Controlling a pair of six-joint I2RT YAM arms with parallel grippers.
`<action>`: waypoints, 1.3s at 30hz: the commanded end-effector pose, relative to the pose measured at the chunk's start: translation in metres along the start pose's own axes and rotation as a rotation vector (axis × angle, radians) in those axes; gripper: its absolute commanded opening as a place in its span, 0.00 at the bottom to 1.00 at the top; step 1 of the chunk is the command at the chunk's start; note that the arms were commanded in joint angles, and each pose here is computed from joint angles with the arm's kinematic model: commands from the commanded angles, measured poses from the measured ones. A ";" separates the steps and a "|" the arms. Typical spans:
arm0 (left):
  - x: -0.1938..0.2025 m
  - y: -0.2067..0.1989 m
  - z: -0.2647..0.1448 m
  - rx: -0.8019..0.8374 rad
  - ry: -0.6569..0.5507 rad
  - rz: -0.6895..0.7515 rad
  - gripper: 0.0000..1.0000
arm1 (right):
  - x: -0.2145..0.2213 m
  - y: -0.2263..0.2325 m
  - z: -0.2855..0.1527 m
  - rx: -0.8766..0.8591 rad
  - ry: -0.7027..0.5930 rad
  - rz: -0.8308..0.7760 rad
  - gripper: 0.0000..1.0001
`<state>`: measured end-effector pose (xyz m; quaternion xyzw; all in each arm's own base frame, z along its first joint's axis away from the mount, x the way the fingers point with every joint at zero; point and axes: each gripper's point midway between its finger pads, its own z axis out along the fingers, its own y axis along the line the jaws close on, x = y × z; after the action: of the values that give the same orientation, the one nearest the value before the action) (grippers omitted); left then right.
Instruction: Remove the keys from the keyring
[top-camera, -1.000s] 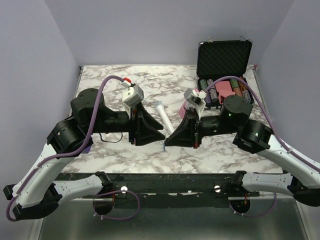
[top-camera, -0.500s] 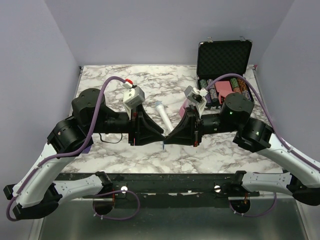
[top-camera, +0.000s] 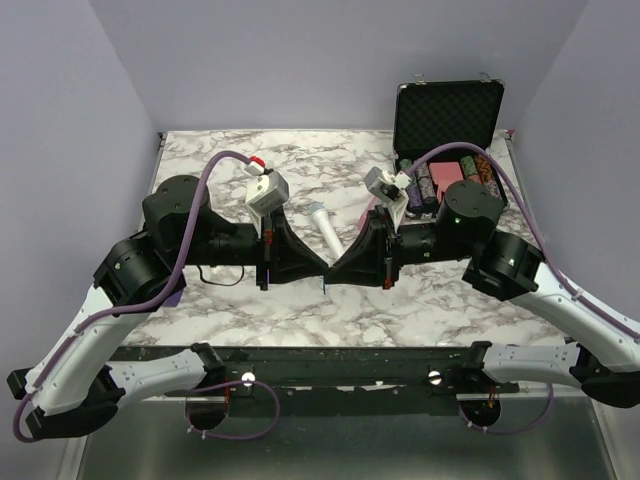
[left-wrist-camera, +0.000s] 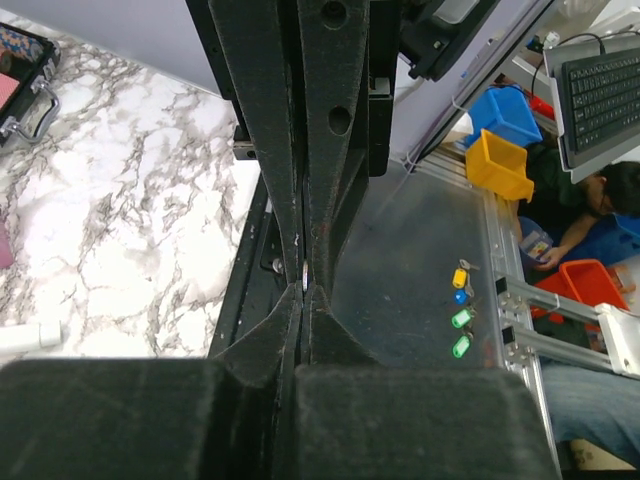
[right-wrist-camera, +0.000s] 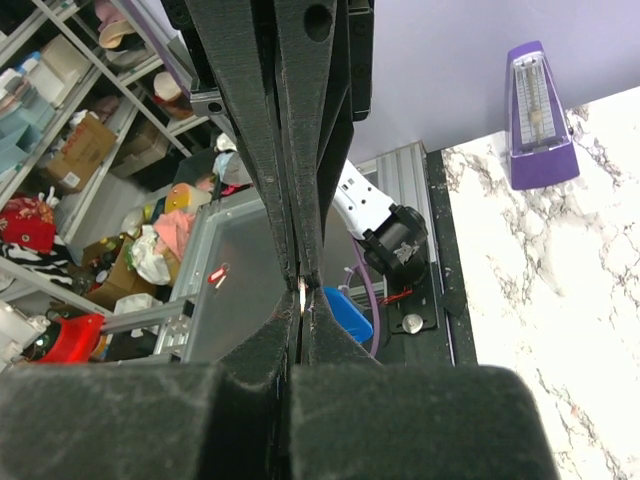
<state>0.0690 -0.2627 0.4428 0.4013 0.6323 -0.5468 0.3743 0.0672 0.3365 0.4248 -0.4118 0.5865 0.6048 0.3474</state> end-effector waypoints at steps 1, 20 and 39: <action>-0.005 -0.005 -0.002 0.013 -0.002 0.000 0.00 | -0.027 0.009 0.001 -0.013 -0.059 -0.073 0.01; -0.105 -0.025 -0.016 -0.031 -0.292 0.110 0.00 | -0.129 0.017 0.025 -0.001 -0.249 -0.258 0.01; -0.124 -0.012 -0.016 -0.045 -0.524 0.028 0.00 | -0.129 0.004 0.027 -0.012 -0.438 -0.140 0.01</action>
<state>0.1012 -0.2479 0.5658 0.2668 0.5266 -0.5856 0.5555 0.1017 0.3589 0.5479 -0.3530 0.4586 0.6427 0.5020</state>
